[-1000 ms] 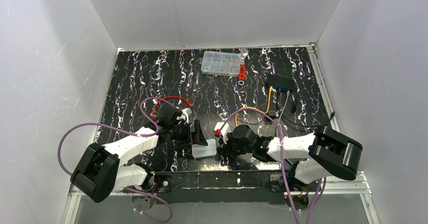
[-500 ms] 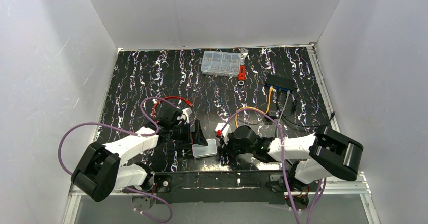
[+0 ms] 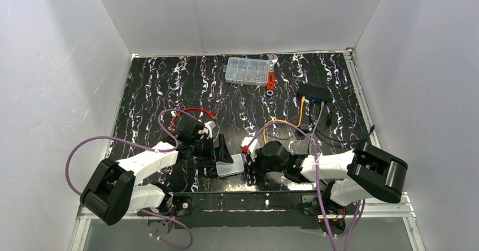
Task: Insert the plug into the switch port
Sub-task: Insert the connector into the switch port.
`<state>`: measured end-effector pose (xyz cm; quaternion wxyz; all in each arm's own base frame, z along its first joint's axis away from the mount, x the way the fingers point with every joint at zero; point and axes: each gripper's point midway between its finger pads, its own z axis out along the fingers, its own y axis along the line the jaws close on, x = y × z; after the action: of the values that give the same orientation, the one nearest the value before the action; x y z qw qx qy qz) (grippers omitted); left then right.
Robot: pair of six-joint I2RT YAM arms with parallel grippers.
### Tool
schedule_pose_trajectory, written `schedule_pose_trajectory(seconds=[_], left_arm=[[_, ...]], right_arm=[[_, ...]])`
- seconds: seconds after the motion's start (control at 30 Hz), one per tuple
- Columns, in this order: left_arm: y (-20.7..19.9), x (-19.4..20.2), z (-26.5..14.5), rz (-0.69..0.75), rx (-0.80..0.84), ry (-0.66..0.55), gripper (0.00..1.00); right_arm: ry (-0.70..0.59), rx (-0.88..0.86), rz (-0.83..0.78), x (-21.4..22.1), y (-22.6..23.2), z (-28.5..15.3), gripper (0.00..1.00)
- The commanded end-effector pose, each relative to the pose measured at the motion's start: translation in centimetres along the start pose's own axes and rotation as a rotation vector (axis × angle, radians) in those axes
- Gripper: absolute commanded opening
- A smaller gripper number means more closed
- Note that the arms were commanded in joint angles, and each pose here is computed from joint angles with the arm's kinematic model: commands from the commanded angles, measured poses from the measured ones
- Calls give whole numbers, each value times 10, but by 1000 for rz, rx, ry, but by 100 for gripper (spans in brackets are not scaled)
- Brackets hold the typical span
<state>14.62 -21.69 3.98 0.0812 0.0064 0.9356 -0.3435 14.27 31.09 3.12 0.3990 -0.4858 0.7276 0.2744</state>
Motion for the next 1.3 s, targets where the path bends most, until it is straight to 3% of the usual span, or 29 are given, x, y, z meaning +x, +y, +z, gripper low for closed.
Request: schedule_pose_trajectory(seconds=[0.0, 0.27, 0.8, 1.27], left_arm=[[17, 17, 3, -19, -63, 54, 97], [21, 16, -1, -21, -90, 35, 98], [18, 12, -1, -8, -89, 38, 98], [15, 18, 2, 4, -67, 63, 98]], right_arm=[[-117, 21, -17, -40, -2, 1, 1], [-117, 6, -19, -39, 1, 1, 1], [-134, -231, -65, -32, 44, -5, 1], [-201, -198, -77, -60, 40, 3, 1]])
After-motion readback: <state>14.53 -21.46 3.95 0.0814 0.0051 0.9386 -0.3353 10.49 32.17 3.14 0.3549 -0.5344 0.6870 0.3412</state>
